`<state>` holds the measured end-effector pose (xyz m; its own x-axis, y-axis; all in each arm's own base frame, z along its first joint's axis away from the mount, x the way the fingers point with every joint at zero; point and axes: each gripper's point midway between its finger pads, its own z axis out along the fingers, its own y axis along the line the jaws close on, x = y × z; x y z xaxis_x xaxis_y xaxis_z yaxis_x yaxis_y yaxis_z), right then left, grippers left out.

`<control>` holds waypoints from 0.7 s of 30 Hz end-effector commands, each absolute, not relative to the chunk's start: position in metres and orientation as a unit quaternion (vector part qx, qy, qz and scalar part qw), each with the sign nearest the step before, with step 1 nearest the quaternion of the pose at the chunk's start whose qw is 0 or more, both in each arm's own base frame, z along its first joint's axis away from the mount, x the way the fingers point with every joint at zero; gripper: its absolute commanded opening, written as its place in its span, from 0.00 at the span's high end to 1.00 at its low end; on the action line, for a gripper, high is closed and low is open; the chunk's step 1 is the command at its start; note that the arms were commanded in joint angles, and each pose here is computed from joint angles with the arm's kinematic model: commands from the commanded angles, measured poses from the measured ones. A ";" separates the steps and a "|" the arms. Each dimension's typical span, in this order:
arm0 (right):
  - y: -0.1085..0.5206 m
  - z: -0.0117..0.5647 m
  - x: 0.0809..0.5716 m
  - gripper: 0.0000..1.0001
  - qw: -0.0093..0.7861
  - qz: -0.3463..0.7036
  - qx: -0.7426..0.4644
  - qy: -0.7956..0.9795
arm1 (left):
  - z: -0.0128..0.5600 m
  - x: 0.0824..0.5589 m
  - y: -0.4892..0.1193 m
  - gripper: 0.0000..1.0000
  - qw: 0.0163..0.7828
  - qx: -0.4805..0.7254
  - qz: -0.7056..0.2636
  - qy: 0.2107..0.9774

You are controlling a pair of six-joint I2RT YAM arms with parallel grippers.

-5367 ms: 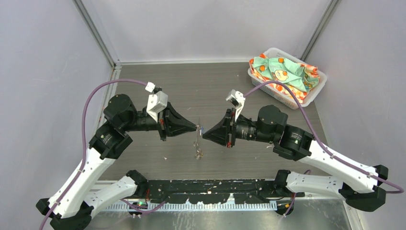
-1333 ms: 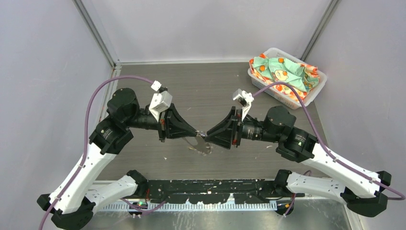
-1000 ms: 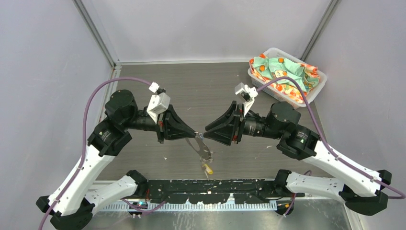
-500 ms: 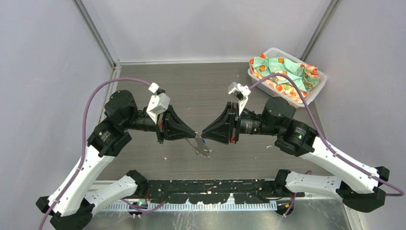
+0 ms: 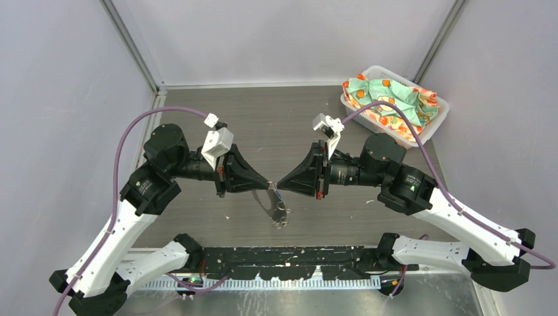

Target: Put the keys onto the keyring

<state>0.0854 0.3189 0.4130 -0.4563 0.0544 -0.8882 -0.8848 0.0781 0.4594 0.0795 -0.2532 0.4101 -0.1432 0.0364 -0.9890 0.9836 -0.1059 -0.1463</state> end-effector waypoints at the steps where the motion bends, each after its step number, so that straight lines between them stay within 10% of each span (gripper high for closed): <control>1: 0.317 0.428 0.085 0.99 0.411 0.597 -0.335 0.602 | 0.426 0.077 -0.251 1.00 0.456 0.499 -0.553 0.488; 19: 0.314 0.406 0.088 0.99 0.389 0.579 -0.323 0.640 | 0.427 0.074 -0.249 1.00 0.464 0.506 -0.548 0.479; 21: 0.313 0.409 0.090 0.75 0.395 0.577 -0.320 0.639 | 0.426 0.073 -0.249 1.00 0.462 0.506 -0.548 0.480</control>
